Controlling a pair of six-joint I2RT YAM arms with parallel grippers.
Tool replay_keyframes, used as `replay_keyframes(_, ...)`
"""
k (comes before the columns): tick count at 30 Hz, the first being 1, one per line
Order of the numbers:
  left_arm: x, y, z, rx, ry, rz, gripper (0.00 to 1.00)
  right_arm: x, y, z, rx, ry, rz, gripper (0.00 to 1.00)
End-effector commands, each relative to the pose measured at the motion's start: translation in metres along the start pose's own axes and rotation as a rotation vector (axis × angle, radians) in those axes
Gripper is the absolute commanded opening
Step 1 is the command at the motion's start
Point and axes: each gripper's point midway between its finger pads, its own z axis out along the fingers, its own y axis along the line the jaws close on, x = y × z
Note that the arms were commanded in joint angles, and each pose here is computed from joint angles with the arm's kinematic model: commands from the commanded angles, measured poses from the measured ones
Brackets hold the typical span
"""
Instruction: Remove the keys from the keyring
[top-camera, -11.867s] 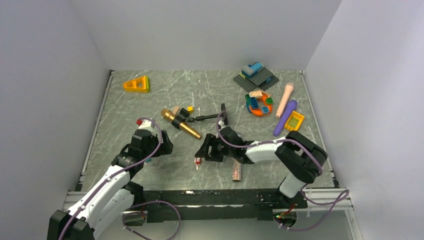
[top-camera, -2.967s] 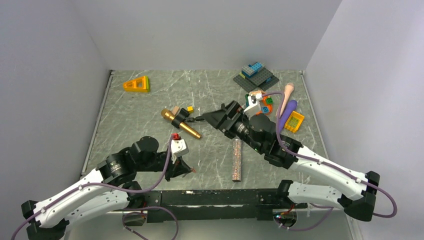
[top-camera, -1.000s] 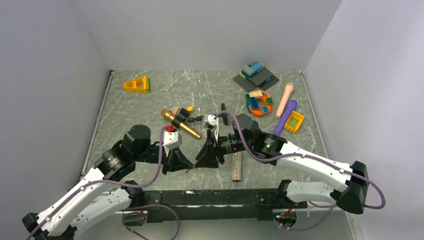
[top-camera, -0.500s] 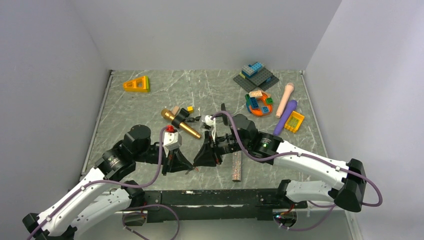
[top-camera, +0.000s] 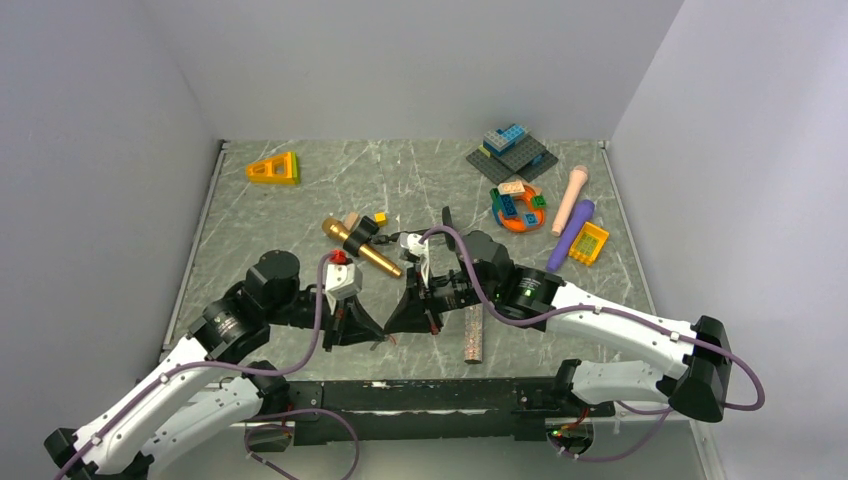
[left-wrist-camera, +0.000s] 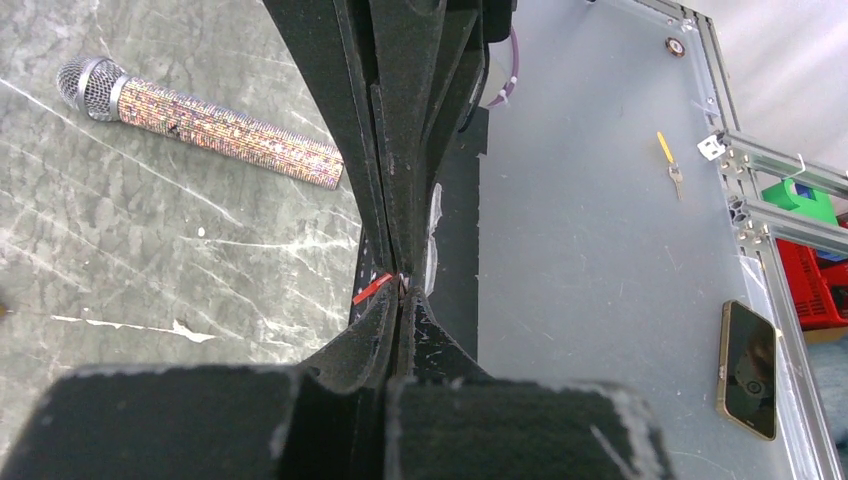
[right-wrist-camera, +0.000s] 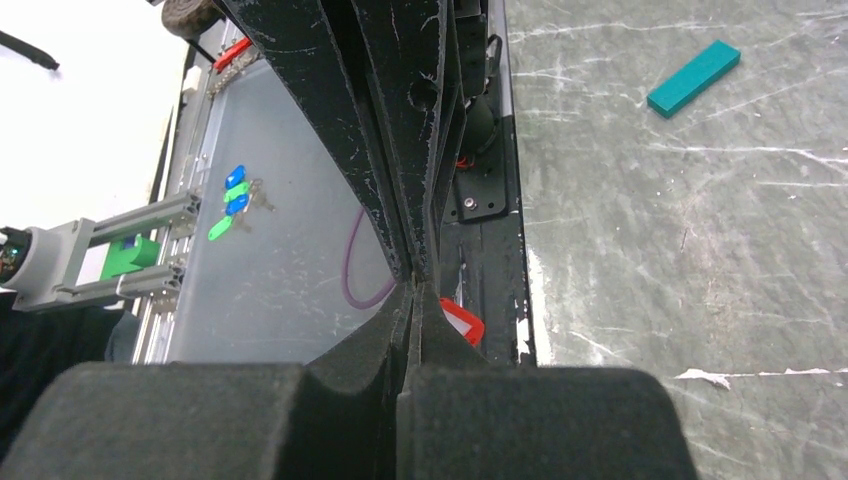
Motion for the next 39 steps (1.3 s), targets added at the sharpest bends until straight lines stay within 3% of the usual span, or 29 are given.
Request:
replay_keyframes(1, -0.013, -0.001, -0.003, -0.015, -0.059, 0.040, 0.00, -0.023, 0.011, -0.002, -0.023, -0.087, -0.056, 0.00)
replay_keyframes(18, -0.045, 0.002, -0.018, -0.118, -0.220, 0.100, 0.00, -0.025, 0.022, 0.004, -0.060, -0.224, -0.046, 0.00)
replay_keyframes(39, -0.067, 0.005, -0.033, -0.209, -0.314, 0.146, 0.00, -0.031, 0.022, -0.003, -0.038, -0.425, -0.030, 0.00)
